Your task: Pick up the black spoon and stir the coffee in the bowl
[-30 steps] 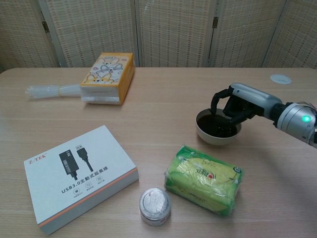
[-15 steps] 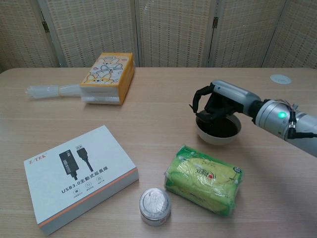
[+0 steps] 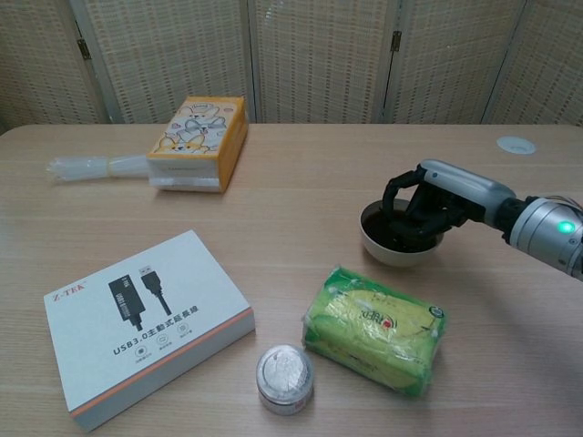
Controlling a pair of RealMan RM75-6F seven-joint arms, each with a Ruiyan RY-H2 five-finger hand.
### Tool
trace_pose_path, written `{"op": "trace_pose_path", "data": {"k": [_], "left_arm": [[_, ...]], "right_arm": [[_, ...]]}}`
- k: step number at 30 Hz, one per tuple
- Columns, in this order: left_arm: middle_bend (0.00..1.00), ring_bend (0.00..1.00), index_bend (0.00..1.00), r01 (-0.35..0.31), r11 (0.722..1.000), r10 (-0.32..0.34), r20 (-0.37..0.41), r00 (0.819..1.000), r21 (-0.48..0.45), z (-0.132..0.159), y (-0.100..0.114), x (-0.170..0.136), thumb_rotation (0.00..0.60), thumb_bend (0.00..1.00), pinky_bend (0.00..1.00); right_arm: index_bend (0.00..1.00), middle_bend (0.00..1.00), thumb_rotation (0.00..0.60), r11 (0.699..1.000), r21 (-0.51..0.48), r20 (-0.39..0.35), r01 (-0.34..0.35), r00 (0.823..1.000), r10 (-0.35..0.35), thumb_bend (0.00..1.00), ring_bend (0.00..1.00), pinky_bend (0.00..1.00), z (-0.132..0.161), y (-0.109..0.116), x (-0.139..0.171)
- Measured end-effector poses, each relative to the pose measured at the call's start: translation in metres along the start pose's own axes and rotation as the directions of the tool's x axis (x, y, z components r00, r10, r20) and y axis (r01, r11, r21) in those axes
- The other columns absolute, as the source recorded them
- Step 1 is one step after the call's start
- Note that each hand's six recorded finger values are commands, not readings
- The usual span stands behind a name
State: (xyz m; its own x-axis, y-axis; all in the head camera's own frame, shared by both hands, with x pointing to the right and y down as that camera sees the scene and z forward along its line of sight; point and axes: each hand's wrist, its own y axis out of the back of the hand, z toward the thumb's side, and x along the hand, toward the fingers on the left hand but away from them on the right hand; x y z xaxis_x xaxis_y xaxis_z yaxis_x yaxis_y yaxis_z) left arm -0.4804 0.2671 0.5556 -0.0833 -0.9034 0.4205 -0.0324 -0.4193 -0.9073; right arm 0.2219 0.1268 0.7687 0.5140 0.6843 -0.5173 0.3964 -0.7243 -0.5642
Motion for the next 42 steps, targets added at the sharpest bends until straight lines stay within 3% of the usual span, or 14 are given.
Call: {"op": "trace_pose_path", "data": {"k": [7, 15, 23, 28, 33, 42], "left_arm": [[0.19, 0.15, 0.21, 0.002, 1.000, -0.002, -0.005, 1.000, 0.001, 0.000, -0.001, 0.001, 0.600, 0.26, 0.17], [0.19, 0.15, 0.21, -0.001, 1.000, 0.001, -0.008, 1.000, 0.001, 0.000, 0.000, 0.001, 0.600, 0.26, 0.17], [0.19, 0.15, 0.21, 0.004, 1.000, -0.004, -0.007, 1.000, 0.003, 0.000, -0.001, 0.000, 0.600, 0.26, 0.17], [0.19, 0.15, 0.21, 0.003, 1.000, -0.003, 0.002, 1.000, -0.003, 0.002, -0.001, 0.001, 0.600, 0.26, 0.17], [0.19, 0.15, 0.21, -0.003, 1.000, 0.003, 0.008, 1.000, -0.007, 0.004, 0.001, 0.001, 0.600, 0.26, 0.17], [0.19, 0.15, 0.21, -0.005, 1.000, 0.006, 0.017, 1.000, -0.015, 0.006, 0.001, 0.003, 0.600, 0.26, 0.17]], "right_arm": [[0.71, 1.00, 0.600, 0.999, 0.013, 0.032, 0.034, 0.999, -0.034, 0.58, 1.00, 1.00, -0.004, 0.009, -0.016], [0.71, 1.00, 0.600, 1.000, -0.001, -0.012, 0.024, 1.000, -0.024, 0.58, 1.00, 1.00, 0.017, 0.002, -0.036], [0.71, 1.00, 0.600, 1.000, 0.006, -0.041, -0.005, 0.999, 0.005, 0.56, 1.00, 1.00, 0.017, -0.007, -0.021], [0.70, 1.00, 0.600, 1.000, 0.020, -0.021, -0.004, 1.000, 0.004, 0.46, 1.00, 1.00, 0.006, -0.003, -0.010], [0.54, 1.00, 0.600, 1.000, 0.026, -0.023, 0.003, 1.000, -0.002, 0.27, 1.00, 1.00, 0.006, 0.001, -0.006], [0.34, 1.00, 0.600, 0.999, 0.018, -0.030, 0.048, 0.998, -0.047, 0.21, 1.00, 1.00, 0.010, 0.014, 0.008]]}}
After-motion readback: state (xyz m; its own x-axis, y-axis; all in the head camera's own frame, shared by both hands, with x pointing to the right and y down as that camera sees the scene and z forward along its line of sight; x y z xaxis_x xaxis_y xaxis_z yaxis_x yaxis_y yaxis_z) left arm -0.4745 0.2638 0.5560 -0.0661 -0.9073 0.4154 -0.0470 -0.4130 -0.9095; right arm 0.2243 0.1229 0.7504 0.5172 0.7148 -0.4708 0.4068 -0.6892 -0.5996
